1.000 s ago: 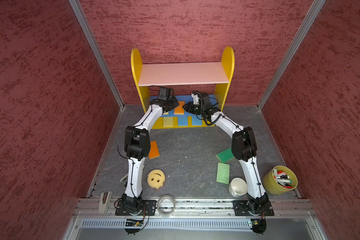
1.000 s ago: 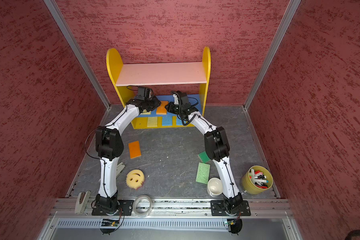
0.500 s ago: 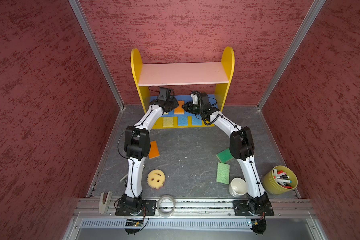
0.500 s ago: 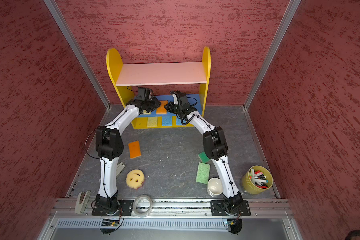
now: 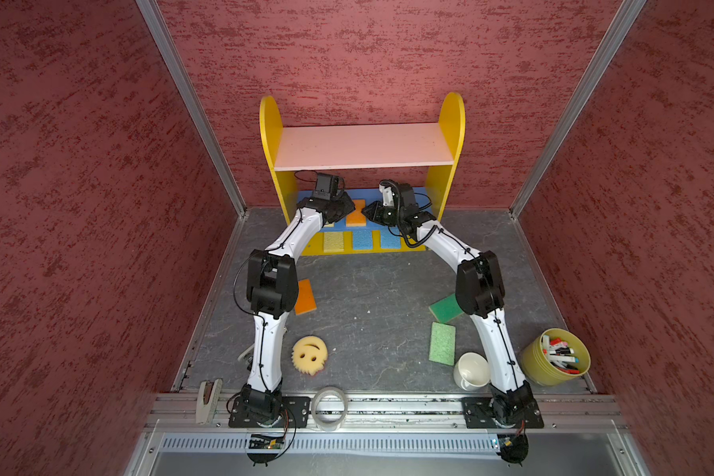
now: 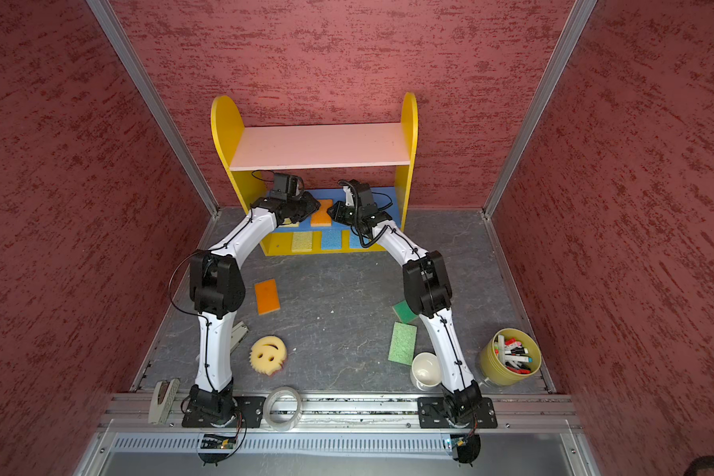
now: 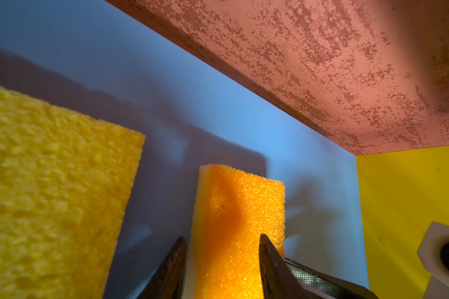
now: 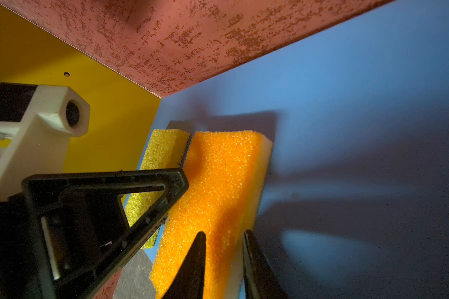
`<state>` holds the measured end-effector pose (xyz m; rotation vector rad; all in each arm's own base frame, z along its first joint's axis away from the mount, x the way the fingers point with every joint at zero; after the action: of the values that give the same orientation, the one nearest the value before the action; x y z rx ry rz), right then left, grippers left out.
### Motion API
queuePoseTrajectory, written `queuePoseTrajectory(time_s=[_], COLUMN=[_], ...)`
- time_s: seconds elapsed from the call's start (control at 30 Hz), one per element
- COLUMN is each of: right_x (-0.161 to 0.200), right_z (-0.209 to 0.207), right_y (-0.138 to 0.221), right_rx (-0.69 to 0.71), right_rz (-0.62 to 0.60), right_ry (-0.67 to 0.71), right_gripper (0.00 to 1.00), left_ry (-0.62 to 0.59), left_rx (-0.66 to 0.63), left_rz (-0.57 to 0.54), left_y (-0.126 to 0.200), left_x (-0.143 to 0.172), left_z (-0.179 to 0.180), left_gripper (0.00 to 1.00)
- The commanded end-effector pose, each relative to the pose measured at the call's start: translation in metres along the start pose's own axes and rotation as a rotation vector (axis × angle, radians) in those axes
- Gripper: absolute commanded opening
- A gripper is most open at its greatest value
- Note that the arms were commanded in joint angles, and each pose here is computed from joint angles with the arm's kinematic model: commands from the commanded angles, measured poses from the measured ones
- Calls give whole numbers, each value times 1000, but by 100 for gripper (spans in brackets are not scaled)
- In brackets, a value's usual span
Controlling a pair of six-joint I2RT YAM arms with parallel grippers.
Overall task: Arrange cleaning sponges on a shelf
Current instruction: Rotate the cleaning sponge at the shelf.
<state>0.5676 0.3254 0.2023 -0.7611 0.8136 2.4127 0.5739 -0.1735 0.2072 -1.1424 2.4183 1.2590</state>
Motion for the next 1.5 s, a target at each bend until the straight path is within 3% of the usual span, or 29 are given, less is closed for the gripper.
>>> queuePoseTrajectory(time_s=[0.0,0.47,0.87,1.4,1.47], right_x=[-4,-22,-21,-10,-8], right_z=[0,12,30,10,9], right_y=[3,24,65,37,35], right_rx=[-1,-6,-27,19,15], right_rz=[-5,-53,-118,-26,-19], right_ry=[-7,11,22,-3,-9], right_gripper=[28,29,29,29,30], left_ry=[-12,-38,-76,-86,-84], left_rx=[15,28,-28,-155,-175], left_rz=[-45,-131,-186,-185,-199], left_y=[16,56,102,111,113], left_x=[-14,-41,-31,-26,-28], left_z=[-6,-17,-3,34,38], left_gripper=[47,50,52,58,64])
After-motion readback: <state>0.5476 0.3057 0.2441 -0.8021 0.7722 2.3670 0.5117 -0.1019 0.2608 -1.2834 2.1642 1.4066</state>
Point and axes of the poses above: each gripper's point midway between its finger pads, its own y axis back along the fingers, its own z axis along the line the jaws close on, x = y × z, the point moved 3 cm from there along y, back along the fingers, and after that the axes turned 3 degrees about y, right-handed, at the moved point
